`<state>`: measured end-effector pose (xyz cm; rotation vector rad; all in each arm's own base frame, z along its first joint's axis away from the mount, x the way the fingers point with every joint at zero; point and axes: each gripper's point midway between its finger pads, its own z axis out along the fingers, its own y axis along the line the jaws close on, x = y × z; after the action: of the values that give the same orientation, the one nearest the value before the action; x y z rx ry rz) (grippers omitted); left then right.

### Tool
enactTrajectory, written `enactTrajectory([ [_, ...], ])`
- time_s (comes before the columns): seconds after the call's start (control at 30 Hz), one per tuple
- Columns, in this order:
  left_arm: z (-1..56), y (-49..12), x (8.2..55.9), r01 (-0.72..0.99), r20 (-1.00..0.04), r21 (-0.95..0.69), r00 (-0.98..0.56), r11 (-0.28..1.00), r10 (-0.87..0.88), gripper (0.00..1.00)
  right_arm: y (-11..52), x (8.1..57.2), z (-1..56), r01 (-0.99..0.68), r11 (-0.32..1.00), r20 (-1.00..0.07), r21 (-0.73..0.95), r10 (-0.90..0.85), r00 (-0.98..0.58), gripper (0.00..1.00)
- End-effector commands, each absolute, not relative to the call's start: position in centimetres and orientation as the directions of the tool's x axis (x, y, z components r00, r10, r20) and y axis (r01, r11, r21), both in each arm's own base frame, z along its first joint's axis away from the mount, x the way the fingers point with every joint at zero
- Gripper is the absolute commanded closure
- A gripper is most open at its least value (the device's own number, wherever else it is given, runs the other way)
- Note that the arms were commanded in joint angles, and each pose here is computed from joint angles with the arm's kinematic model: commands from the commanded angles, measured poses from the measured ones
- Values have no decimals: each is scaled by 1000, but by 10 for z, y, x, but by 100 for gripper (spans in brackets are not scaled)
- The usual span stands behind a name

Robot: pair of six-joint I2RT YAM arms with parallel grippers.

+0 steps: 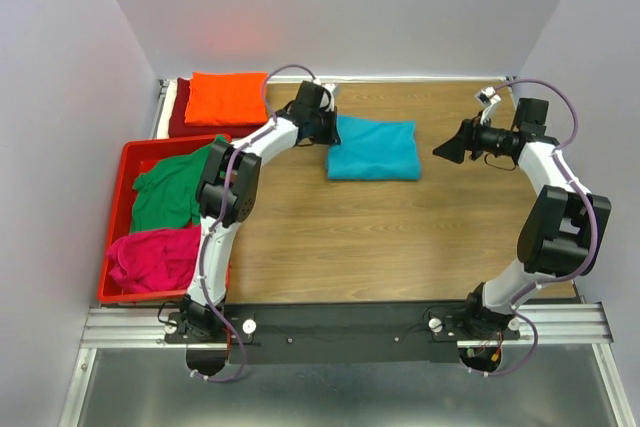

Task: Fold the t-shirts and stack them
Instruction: Neatly place the folded tshirt to the corner

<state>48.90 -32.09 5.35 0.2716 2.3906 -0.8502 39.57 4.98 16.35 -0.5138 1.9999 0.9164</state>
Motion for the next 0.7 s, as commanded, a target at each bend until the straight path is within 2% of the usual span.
enactTrajectory([
  [0.0,95,-249,509,351,-694,-98,-695,931,189,100,54,386,166,-660,613,-832,435,-7,-554,17],
  [0.03,93,-227,512,316,-690,18,-683,948,241,100,54,385,166,-663,610,-833,434,-7,-553,16],
  [0.13,104,-190,517,236,-681,213,-660,948,317,100,54,385,166,-661,612,-832,434,-9,-555,16],
  [0.27,125,-160,523,153,-679,362,-632,920,373,100,54,385,165,-661,611,-830,435,-11,-557,16],
  [0.43,163,-135,528,57,-690,476,-594,878,413,100,54,385,163,-662,609,-829,437,-13,-559,16],
  [0.67,209,-117,525,-15,-710,545,-540,838,452,100,54,384,162,-663,608,-827,438,-16,-562,16],
])
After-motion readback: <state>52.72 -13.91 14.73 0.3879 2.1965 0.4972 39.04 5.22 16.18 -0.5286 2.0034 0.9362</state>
